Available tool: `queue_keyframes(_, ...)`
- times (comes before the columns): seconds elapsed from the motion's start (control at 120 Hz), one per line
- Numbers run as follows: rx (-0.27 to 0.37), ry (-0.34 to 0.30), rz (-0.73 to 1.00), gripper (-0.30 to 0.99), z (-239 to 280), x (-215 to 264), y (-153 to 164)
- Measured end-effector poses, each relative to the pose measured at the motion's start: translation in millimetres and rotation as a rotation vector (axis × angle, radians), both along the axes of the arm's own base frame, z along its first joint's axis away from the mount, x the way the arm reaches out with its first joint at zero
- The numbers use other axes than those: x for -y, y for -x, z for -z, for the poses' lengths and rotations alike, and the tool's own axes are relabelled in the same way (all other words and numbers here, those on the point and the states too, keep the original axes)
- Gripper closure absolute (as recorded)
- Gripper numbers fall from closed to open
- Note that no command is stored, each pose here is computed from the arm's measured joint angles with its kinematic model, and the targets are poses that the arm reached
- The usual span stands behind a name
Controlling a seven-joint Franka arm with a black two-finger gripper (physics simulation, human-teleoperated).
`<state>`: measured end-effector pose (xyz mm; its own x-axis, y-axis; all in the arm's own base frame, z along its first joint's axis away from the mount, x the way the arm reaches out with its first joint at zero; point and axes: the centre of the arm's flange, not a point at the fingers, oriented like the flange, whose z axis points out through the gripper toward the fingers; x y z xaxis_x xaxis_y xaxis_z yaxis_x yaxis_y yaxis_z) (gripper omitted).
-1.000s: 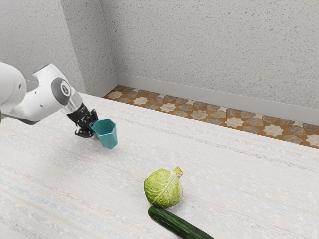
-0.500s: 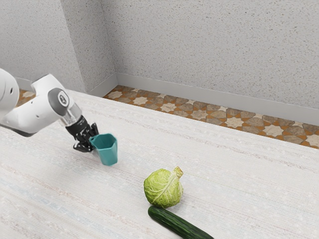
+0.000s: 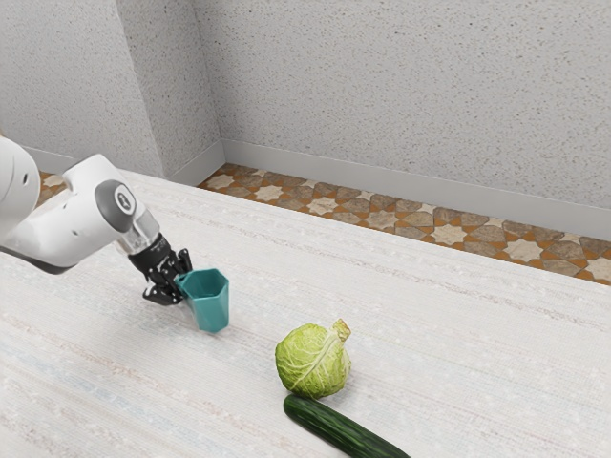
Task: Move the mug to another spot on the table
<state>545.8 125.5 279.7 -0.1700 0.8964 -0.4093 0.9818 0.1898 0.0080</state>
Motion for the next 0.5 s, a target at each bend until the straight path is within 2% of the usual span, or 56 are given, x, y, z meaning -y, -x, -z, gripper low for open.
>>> queue_keyframes(0.433, -0.010, -0.003, -0.008, 0.64, 14, -5, -1)
queue_keyframes(0.5, -0.004, 0.000, -0.008, 0.52, 14, -6, -1)
